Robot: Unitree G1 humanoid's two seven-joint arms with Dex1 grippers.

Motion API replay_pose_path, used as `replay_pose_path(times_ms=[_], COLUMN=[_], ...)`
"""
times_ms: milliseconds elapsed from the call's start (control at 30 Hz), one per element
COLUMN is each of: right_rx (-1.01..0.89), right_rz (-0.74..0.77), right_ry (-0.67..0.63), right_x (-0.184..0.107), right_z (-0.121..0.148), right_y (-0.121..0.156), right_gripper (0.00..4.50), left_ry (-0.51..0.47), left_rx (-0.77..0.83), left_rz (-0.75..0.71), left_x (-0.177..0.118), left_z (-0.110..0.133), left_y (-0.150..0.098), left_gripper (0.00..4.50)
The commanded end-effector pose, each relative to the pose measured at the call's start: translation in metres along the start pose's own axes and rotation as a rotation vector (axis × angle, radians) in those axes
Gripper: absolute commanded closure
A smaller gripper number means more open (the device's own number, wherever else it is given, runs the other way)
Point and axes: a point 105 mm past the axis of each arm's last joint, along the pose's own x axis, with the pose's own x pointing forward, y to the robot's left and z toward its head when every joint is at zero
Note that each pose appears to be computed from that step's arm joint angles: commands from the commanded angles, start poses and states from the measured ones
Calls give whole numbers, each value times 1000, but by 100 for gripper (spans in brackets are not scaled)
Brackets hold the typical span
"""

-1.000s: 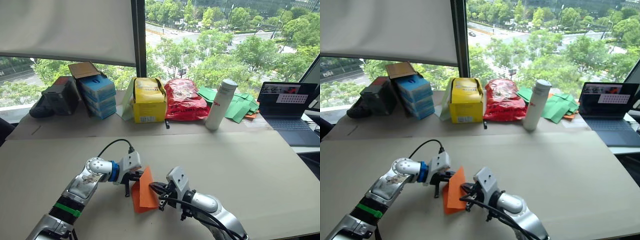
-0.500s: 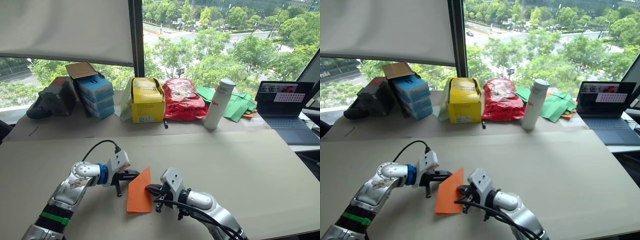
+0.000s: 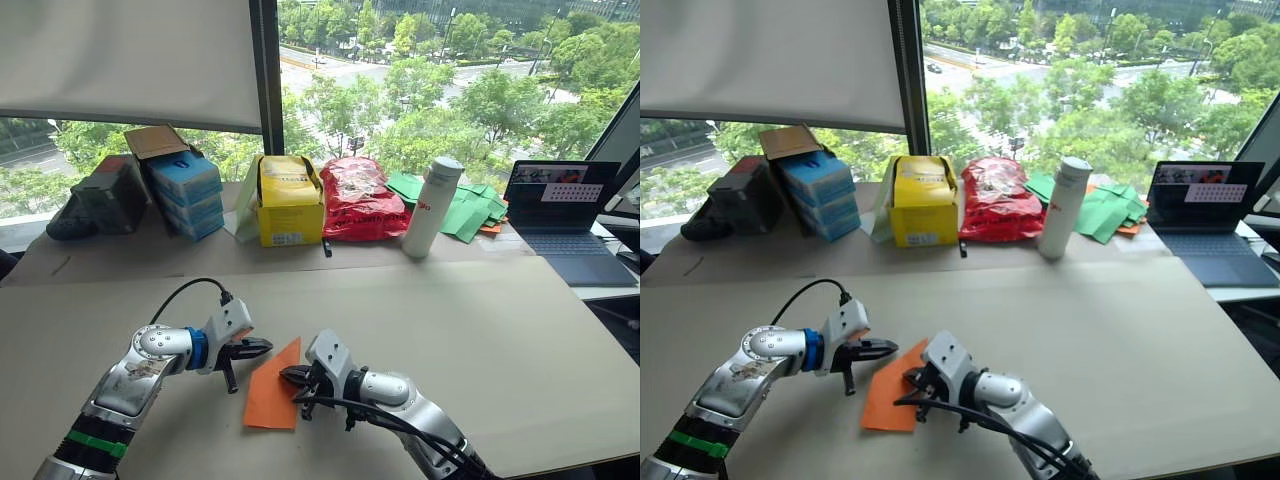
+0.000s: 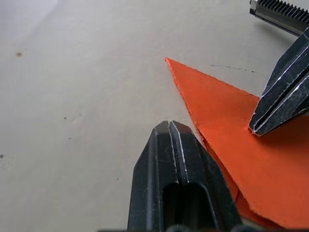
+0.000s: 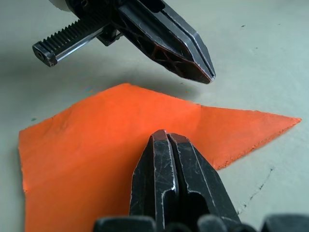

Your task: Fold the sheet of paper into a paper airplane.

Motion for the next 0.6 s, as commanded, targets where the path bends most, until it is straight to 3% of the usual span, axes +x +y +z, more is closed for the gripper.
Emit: replay_pose_path(times_ms=[33, 200, 500, 600], right_rx=[8, 6, -9, -23], right_rz=[-4, -4, -31, -36], right_ry=[64, 72, 33, 17], right_x=[-2, -3, -6, -6], right_z=[-15, -16, -6, -1], right_y=[-4, -6, -15, -21], right_gripper=[450, 450, 450, 450], left_ry=[-77, -14, 107, 110], left_rx=[19, -14, 10, 14], left_rz=[-40, -96, -120, -127], left_x=[-7, -4, 9, 12], left_z=[23, -2, -43, -47], left_y=[-12, -32, -42, -42], left_gripper=[449, 449, 449, 449])
